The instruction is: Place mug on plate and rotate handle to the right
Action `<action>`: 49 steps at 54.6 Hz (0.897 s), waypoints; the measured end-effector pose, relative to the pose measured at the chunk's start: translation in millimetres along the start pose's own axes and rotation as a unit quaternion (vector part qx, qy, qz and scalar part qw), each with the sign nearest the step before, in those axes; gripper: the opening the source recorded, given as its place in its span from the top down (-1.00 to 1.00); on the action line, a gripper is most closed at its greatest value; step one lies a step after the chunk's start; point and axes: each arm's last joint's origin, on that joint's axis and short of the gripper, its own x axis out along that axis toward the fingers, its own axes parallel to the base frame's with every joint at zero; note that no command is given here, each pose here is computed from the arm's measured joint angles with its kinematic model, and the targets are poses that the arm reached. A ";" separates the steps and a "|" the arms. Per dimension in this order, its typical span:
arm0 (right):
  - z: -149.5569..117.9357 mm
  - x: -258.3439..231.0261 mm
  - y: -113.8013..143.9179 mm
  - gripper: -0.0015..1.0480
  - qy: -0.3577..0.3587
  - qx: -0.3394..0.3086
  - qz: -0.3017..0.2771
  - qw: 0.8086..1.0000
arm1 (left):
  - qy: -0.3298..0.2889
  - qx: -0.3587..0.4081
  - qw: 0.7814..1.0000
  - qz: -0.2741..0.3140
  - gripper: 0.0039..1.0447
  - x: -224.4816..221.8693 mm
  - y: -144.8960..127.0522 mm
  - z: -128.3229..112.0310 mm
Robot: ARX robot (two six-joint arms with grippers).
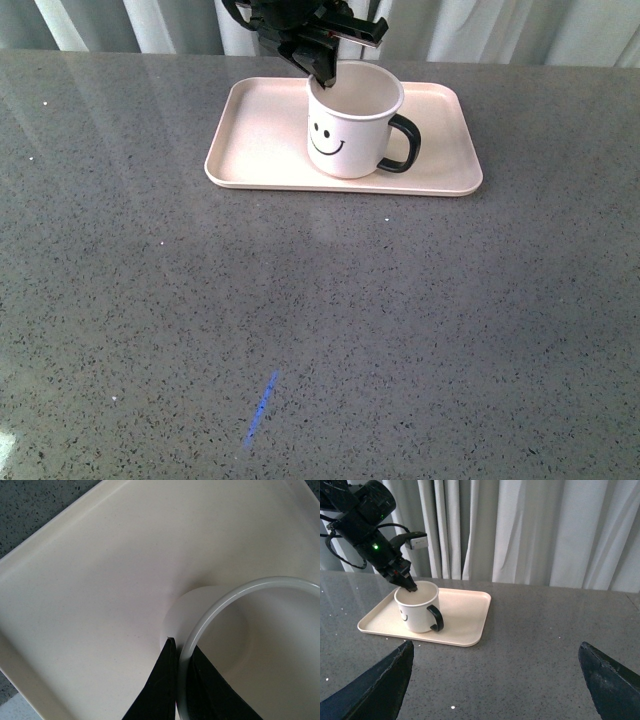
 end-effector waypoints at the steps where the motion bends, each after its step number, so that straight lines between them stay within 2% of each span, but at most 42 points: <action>1: 0.0 0.0 0.0 -0.82 0.000 0.000 0.000 1.000 | 0.000 0.000 1.000 0.000 0.96 0.2 0.0 -0.1; 43: 0.0 0.0 0.0 -0.82 0.000 0.000 0.000 1.000 | 0.005 0.000 1.000 -0.001 0.96 5.5 0.4 -2.5; 49: 0.0 0.0 0.0 -0.82 0.000 0.000 0.000 1.000 | 0.005 0.000 1.000 -0.001 0.73 6.0 0.5 -2.6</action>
